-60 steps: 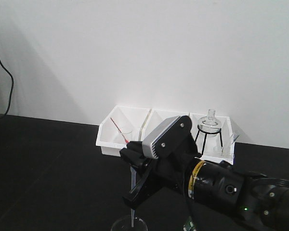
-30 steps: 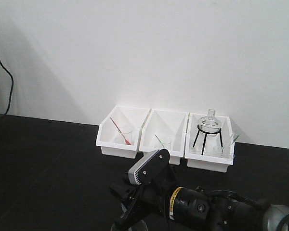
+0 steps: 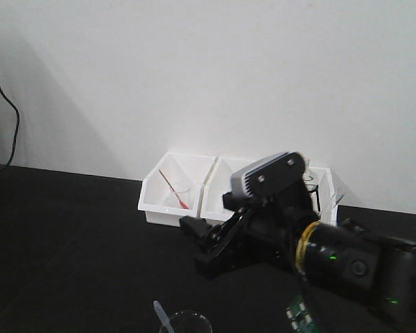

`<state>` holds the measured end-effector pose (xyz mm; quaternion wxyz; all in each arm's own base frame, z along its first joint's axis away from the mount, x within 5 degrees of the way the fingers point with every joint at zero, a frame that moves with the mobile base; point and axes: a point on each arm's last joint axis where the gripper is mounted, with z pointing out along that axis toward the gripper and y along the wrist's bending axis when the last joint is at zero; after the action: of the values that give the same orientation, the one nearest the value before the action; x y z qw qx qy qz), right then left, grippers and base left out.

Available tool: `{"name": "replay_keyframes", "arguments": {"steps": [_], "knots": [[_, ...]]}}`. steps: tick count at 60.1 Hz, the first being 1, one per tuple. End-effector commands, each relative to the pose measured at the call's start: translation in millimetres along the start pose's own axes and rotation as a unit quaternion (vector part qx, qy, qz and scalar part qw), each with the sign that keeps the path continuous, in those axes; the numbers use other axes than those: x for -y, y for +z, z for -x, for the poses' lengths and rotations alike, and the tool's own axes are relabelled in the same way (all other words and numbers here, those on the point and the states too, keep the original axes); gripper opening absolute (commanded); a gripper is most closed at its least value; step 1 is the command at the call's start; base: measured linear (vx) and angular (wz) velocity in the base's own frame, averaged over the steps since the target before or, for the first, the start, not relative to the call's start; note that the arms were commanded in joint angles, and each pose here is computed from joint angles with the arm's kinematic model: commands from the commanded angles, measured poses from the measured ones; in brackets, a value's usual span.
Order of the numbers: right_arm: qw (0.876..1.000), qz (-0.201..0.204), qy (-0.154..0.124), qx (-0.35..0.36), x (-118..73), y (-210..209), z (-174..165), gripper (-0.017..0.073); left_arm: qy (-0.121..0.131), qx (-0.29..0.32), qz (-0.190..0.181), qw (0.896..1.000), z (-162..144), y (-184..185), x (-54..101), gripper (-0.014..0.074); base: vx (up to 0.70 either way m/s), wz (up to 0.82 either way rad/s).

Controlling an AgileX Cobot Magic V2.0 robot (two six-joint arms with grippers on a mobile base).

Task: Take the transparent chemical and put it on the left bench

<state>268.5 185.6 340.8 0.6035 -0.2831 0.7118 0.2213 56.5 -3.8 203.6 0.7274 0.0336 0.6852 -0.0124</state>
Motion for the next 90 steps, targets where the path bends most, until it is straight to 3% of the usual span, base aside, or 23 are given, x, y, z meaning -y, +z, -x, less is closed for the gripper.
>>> {"name": "replay_keyframes", "arguments": {"steps": [1,14,29,36,43,48,51,55,60,64,69,78,90], "knots": [[0.998,-0.012,-0.002,0.06,-1.6,-33,39,0.0544,-0.004,0.041,0.001,0.999,3,-1,-0.1,-0.0004,0.0,0.0],[0.993,-0.018,-0.011,0.113,-5.7,-69,65,0.0544,-0.004,0.041,0.001,0.999,3,-1,-0.1,-0.0004,0.0,0.0],[0.993,-0.039,-0.01,0.112,-2.8,-77,68,0.051,-0.004,0.041,0.001,0.999,3,-1,-0.1,-0.0004,0.0,0.0],[0.99,-0.08,0.006,0.113,2.3,-95,74,0.0409,-0.004,0.041,0.001,0.999,3,-1,-0.1,-0.0004,0.0,0.0],[0.983,-0.137,0.052,0.114,7.8,-134,82,0.0223,-0.004,0.041,0.001,0.999,3,-1,-0.1,-0.0004,0.0,0.0],[0.98,-0.183,0.039,0.072,11.0,-162,79,0.0086,-0.004,0.041,0.001,0.999,3,-1,-0.1,-0.0004,0.0,0.0],[0.978,-0.208,0.004,0.033,14.1,-177,71,-0.0012,-0.004,0.041,0.001,0.999,3,-1,-0.1,-0.0004,0.0,0.0],[0.973,-0.225,-0.043,0.017,16.5,-195,55,-0.0012,-0.004,0.041,0.001,0.999,3,-1,-0.1,-0.0004,0.0,0.0],[0.964,-0.252,-0.076,0.039,16.4,-219,29,-0.001,-0.004,0.041,0.001,0.999,3,-1,-0.1,-0.0004,0.0,0.0],[0.956,-0.278,-0.065,0.067,15.0,-234,6,-0.0008,-0.004,0.041,0.001,0.999,3,-1,-0.1,-0.0004,0.0,0.0],[0.945,-0.312,-0.03,0.091,9.9,-250,-30,-0.0007,-0.004,0.041,0.001,0.999,3,-1,-0.1,-0.0004,0.0,0.0],[0.935,-0.347,0.012,0.077,1.9,-260,-92,-0.0007,-0.004,0.041,0.001,0.999,3,-1,-0.1,-0.0004,0.0,0.0],[0.936,-0.344,0.017,0.071,-9.8,-258,-166,-0.0007,-0.004,0.041,0.001,0.999,3,-1,-0.1,-0.0004,0.0,0.0]]}}
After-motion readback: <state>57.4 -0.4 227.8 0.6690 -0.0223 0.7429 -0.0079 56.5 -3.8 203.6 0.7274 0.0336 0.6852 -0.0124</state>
